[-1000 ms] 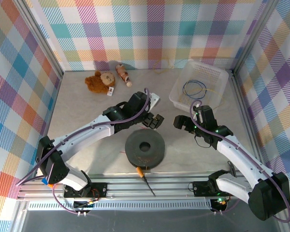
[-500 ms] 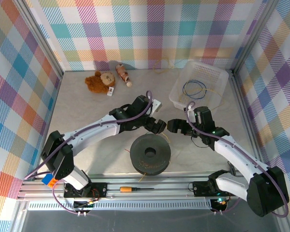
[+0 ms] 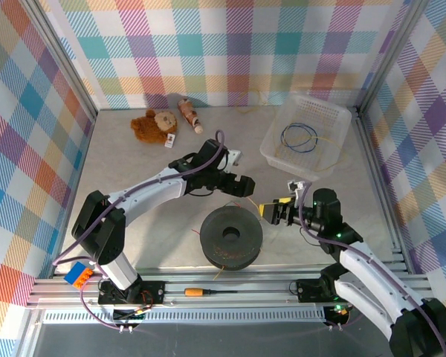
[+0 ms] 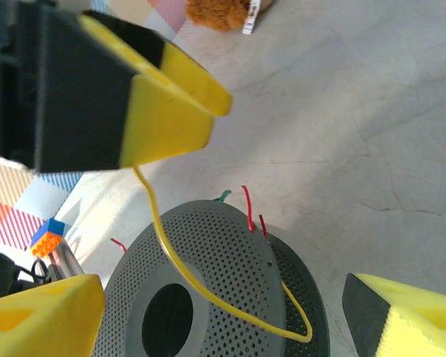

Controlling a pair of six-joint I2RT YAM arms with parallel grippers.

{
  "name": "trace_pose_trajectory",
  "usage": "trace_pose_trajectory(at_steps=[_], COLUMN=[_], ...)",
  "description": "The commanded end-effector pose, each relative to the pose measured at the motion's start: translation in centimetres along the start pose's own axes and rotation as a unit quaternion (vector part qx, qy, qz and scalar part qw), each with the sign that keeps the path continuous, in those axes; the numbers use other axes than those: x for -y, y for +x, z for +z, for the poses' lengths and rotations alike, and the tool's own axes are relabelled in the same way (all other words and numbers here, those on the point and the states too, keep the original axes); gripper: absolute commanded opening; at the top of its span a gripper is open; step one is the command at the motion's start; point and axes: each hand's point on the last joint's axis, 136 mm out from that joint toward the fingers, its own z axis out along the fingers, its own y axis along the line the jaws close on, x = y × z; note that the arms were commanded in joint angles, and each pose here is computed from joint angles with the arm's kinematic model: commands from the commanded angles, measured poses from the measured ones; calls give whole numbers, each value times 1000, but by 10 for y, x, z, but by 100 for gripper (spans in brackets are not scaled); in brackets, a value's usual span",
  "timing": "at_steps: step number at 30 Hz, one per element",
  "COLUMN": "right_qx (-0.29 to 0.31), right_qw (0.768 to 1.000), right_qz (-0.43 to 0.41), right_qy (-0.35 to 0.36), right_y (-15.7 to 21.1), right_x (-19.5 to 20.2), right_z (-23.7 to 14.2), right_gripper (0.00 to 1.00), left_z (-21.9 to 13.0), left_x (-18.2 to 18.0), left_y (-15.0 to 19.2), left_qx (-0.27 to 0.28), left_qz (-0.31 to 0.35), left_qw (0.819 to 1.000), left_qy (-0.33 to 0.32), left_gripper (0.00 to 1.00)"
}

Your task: Wrap the cables

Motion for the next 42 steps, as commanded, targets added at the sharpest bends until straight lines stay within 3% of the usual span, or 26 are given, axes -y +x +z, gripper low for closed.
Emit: trace_pose_trajectory(at_steps=[1, 7, 10, 11, 13, 15, 16, 22, 28, 35, 42], right_qx=[7, -42, -50, -49, -48, -55, -59, -74, -68, -74, -102], right_qw=[997, 994, 994, 993, 993, 992, 991, 975, 976, 982, 979], right_qz=[-64, -89, -100, -104, -106, -95, -90, -53, -41, -39, -31], right_qy=[-50, -38, -19, -11, 11, 56, 78, 202, 205, 171, 173], right_y=[-5, 3, 3, 1, 0, 1, 2, 15, 16, 28, 47], right_x=[-22, -21, -17, -14, -6, 12, 21, 72, 73, 56, 58], right_z=[2, 24, 35, 38, 45, 50, 51, 48, 48, 39, 41], right_gripper=[83, 77, 65, 59, 38, 2, 0, 0, 0, 0, 0], left_z=[-2, 0, 0, -1, -2, -4, -6, -31, -68, -108, -132], left_x=[19, 22, 24, 25, 27, 31, 31, 34, 14, -9, -13], left_y=[-9, -9, -8, -8, -6, -12, -14, -22, -2, 92, 157], left_qx=[0, -2, -4, -6, -10, 1, 2, 29, 44, -20, -58], left_qz=[-17, -26, -31, -34, -39, -41, -45, -75, -98, -136, -187], left_qw=[998, 997, 996, 996, 995, 993, 992, 987, 993, 987, 975], left_qy=[55, 70, 82, 86, 94, 112, 117, 137, 49, -80, -102], left_gripper=[97, 97, 97, 97, 97, 97, 97, 100, 100, 100, 100])
